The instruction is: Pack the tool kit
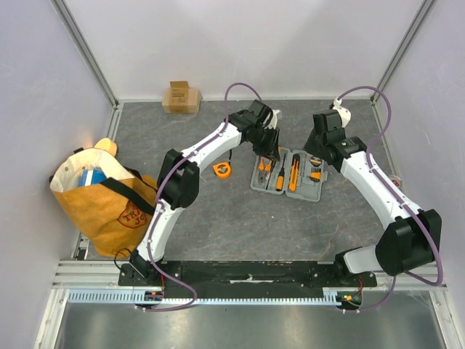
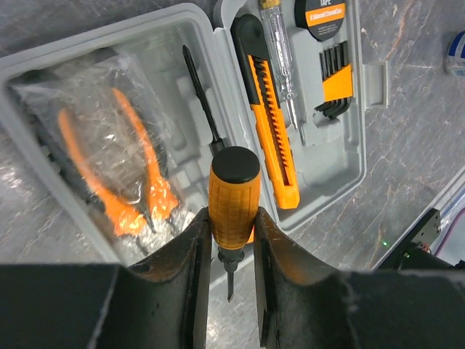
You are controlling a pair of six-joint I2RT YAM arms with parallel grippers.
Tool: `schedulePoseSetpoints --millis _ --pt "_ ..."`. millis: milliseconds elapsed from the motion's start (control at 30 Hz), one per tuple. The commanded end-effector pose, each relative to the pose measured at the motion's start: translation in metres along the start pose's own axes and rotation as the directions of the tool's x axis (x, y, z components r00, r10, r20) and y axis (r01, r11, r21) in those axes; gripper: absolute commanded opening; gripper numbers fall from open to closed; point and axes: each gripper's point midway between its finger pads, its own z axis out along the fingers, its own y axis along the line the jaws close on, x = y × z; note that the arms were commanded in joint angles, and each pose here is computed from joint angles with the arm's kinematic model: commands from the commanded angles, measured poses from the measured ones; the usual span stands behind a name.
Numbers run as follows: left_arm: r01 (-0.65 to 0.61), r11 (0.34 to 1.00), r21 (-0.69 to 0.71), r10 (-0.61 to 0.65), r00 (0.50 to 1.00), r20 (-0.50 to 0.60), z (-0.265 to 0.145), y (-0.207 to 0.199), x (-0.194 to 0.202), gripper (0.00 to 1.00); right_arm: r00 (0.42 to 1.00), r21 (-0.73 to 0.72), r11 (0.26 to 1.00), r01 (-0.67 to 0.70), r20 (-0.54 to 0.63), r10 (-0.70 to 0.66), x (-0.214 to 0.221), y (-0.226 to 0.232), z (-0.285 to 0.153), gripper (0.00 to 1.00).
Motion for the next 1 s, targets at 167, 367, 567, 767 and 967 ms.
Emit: schedulePoseSetpoints --millis 167,367,567,767,967 --pt "0.004 0.999 0.047 -0.008 0.996 0.089 0.033 -0.014 -0.029 0.02 1.0 0.012 1.0 -0.008 -0.001 0.008 0.002 -0.008 -0.007 0.35" --pt "0.005 0.999 -0.048 0.0 0.993 0.118 0.05 0.01 -0.031 0.06 1.0 0.013 1.0 -0.005 -0.009 0.005 0.005 -0.009 -0.007 0.35" --pt "0.003 0.998 -0.06 0.003 0.994 0.107 0.055 0.011 -0.026 0.18 1.0 0.02 1.0 -0.007 -0.02 0.007 0.009 -0.01 -0.005 0.36" --pt "0.042 0.995 -0.085 -0.033 0.995 0.098 0.055 0.014 -0.021 0.31 1.0 0.02 1.0 -0.007 -0.026 0.008 0.01 -0.009 -0.003 0.36" --pt "0.047 0.994 -0.095 -0.036 0.992 0.118 0.05 0.013 -0.027 0.43 0.999 0.017 1.0 -0.011 -0.03 0.012 0.011 -0.009 -0.003 0.35"
